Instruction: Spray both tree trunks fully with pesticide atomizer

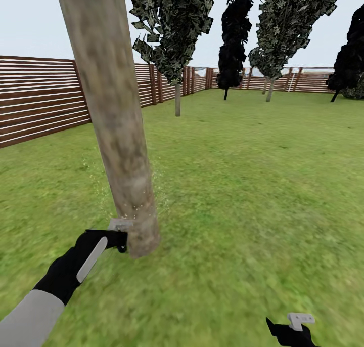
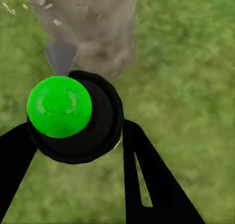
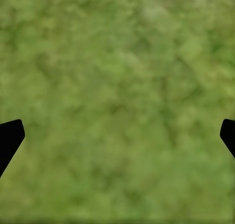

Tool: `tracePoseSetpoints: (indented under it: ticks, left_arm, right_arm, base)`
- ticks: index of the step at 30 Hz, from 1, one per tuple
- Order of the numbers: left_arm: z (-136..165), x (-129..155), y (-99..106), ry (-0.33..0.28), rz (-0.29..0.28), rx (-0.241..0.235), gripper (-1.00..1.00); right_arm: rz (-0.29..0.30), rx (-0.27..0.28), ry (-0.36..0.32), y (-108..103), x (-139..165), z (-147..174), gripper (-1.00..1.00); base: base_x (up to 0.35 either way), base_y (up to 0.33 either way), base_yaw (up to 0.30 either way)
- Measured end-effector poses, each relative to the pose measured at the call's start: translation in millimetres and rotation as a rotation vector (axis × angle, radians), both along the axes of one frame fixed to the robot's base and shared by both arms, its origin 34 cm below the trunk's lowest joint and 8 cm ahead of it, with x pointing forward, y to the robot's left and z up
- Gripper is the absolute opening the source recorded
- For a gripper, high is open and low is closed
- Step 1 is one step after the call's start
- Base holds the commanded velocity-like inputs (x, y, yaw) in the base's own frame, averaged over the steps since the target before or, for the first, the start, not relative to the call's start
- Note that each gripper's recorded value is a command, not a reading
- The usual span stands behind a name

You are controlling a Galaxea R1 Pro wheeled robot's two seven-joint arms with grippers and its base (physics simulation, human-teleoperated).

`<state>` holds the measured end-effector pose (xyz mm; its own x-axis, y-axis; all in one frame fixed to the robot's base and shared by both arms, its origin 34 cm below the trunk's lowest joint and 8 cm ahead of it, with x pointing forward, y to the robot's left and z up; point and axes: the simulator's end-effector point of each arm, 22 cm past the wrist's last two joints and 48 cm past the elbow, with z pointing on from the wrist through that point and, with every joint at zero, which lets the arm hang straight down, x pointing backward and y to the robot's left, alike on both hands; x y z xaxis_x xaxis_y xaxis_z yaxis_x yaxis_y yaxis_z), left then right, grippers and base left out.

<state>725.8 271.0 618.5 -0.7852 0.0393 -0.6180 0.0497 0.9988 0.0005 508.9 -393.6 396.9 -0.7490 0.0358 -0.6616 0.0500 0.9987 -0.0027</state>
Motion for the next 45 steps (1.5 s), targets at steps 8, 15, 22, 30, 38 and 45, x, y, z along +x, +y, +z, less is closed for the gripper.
tracePoseSetpoints:
  ticks: [8,15,22,30,38,45]
  left_arm:
    - [59.6,14.9,-1.8,-0.044,-0.002,-0.050,-1.00]
    - [77.7,20.3,33.8,-0.046,0.022,0.020,-1.00]
    - [97.1,28.0,73.5,-0.068,0.048,0.070,-1.00]
    - [133.7,37.2,25.3,-0.152,-0.034,0.039,-1.00]
    - [177.4,57.4,68.4,-0.212,0.010,0.089,-1.00]
    - [170.2,55.0,62.8,-0.200,-0.001,0.091,-1.00]
  right_arm:
    - [0.001,-0.001,0.000,0.0,-0.2,0.0,1.00]
    - [0.002,-0.001,0.000,0.1,-0.1,-0.1,1.00]
    - [0.001,-0.001,0.001,0.0,-0.2,-0.1,1.00]
    - [0.001,-0.001,0.001,0.1,-0.1,-0.1,1.00]
    - [0.001,-0.001,0.001,0.0,-0.2,-0.1,1.00]
    - [0.001,-0.001,0.001,0.0,-0.2,-0.1,1.00]
  base:
    - [0.000,0.000,0.000]
    - [0.000,0.000,0.000]
    - [0.000,0.000,0.000]
    - [0.000,0.000,0.000]
    - [0.000,0.000,0.000]
    - [0.000,0.000,0.000]
